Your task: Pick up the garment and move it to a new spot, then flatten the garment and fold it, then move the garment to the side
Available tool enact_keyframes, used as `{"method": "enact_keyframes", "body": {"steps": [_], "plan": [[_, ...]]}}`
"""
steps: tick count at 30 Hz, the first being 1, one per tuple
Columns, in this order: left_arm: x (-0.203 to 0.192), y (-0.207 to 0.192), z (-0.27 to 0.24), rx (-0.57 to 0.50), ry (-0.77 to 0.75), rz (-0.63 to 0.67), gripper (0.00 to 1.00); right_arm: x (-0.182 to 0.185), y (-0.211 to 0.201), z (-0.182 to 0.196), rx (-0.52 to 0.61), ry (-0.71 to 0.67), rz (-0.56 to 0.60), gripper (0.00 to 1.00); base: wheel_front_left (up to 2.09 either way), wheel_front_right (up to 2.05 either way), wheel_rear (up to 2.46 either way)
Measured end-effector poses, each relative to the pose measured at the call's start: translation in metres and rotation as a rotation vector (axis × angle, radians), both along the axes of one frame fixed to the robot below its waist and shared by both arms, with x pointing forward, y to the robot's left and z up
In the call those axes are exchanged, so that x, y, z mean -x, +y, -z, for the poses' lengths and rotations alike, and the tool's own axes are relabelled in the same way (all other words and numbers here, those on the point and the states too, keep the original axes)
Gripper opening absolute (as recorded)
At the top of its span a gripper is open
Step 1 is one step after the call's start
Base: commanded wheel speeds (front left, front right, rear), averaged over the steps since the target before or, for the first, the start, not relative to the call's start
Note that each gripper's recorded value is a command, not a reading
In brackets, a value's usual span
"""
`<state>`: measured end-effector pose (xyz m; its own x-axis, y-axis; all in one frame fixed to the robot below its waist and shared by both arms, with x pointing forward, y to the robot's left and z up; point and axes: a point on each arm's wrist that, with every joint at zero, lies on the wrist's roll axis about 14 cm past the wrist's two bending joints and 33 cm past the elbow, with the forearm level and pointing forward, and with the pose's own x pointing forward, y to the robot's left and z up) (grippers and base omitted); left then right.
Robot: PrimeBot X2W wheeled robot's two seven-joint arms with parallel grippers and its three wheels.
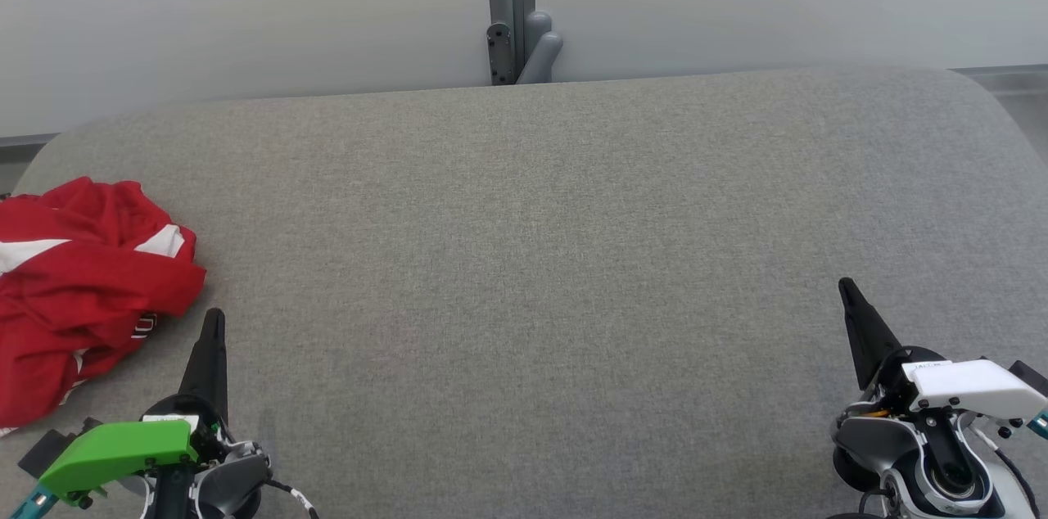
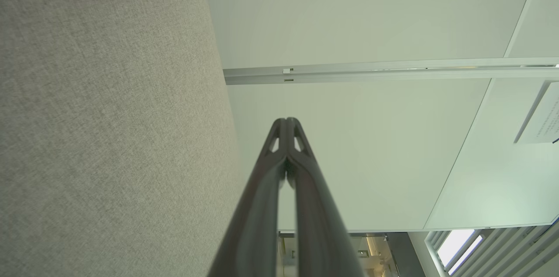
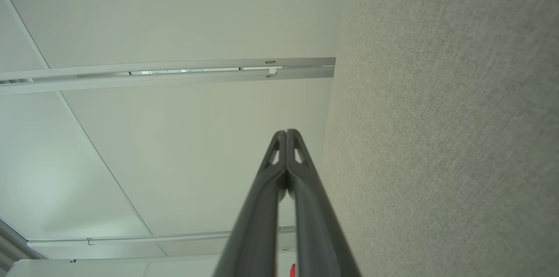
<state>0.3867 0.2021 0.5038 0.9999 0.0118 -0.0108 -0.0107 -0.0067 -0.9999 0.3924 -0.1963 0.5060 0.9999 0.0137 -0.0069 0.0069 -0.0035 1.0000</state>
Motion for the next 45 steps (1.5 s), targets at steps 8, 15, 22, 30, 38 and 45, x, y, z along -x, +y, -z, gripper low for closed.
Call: {"method": "enact_keyframes", "body": {"steps": [8,15,22,30,38,45], "plan": [[0.0000,0.0000,0.0000,0.000,0.000,0.000,0.00,0.0000,0.0000,0.0000,0.000,0.000,0.000,0.00,0.00,0.00,0.00],[0.0000,0.0000,0.0000,0.000,0.000,0.000,0.00,0.0000,0.0000,0.0000,0.000,0.000,0.000,0.00,0.00,0.00,0.00],[0.0000,0.0000,0.0000,0.000,0.000,0.000,0.00,0.0000,0.0000,0.0000,0.000,0.000,0.000,0.00,0.00,0.00,0.00],[0.0000,0.0000,0.0000,0.000,0.000,0.000,0.00,0.0000,0.0000,0.0000,0.000,0.000,0.000,0.00,0.00,0.00,0.00],[0.0000,0.0000,-0.0001,0.000,0.000,0.000,0.00,0.0000,0.0000,0.0000,0.000,0.000,0.000,0.00,0.00,0.00,0.00],[0.0000,0.0000,0.0000,0.000,0.000,0.000,0.00,0.0000,0.0000,0.0000,0.000,0.000,0.000,0.00,0.00,0.00,0.00]]}}
